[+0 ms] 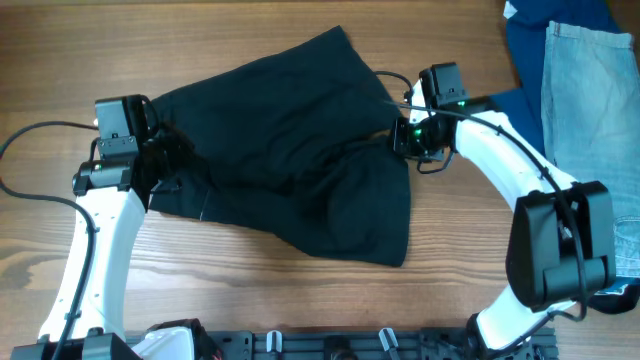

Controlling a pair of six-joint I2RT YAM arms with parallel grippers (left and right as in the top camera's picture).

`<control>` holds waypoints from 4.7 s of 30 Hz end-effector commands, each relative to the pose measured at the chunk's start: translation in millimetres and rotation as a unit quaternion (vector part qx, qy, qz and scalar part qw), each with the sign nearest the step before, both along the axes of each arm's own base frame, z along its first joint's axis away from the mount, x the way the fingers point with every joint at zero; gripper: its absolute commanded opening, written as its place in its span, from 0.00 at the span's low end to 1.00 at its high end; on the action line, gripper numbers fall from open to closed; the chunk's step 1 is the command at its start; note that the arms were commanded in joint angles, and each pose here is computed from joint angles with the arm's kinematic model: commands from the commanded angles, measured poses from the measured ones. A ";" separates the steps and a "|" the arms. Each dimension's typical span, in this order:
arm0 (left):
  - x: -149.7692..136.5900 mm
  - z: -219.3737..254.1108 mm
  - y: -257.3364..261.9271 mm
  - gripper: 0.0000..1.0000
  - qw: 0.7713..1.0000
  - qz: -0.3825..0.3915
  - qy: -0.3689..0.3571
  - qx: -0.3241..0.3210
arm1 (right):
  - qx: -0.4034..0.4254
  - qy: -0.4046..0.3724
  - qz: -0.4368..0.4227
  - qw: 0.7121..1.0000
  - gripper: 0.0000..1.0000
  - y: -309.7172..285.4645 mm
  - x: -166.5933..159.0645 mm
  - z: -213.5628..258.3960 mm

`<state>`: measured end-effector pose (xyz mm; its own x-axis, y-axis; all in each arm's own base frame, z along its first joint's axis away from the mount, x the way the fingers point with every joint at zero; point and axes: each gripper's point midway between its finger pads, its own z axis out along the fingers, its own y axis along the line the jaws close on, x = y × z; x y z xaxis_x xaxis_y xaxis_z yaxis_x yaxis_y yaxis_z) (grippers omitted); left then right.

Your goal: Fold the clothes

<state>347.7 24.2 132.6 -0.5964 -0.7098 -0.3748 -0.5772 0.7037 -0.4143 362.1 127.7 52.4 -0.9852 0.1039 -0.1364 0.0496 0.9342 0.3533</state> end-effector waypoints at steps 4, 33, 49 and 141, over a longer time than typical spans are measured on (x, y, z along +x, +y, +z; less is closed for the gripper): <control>-5.7 0.5 -2.0 0.04 1.000 -0.010 0.011 0.003 | -0.004 0.028 -0.030 0.999 0.75 -12.1 -49.9 63.6; -13.6 -4.3 -3.0 0.04 0.999 -0.010 0.030 0.001 | -0.073 0.201 -0.148 0.966 0.44 14.5 -203.8 -72.8; -78.2 45.9 -11.3 0.04 1.000 -0.011 0.016 0.000 | -0.017 -0.047 -0.097 0.994 0.04 -35.5 -74.6 97.9; 55.8 -107.3 -12.2 0.93 0.996 -0.057 0.029 0.070 | 0.105 -0.354 0.130 0.920 0.04 144.6 148.2 -43.5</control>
<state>401.2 24.4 46.1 -0.6551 -0.6069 -0.4500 -0.5364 0.7931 -0.2886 505.1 274.4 35.8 -0.6420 -0.0242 -0.7663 -0.5367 0.7280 0.4266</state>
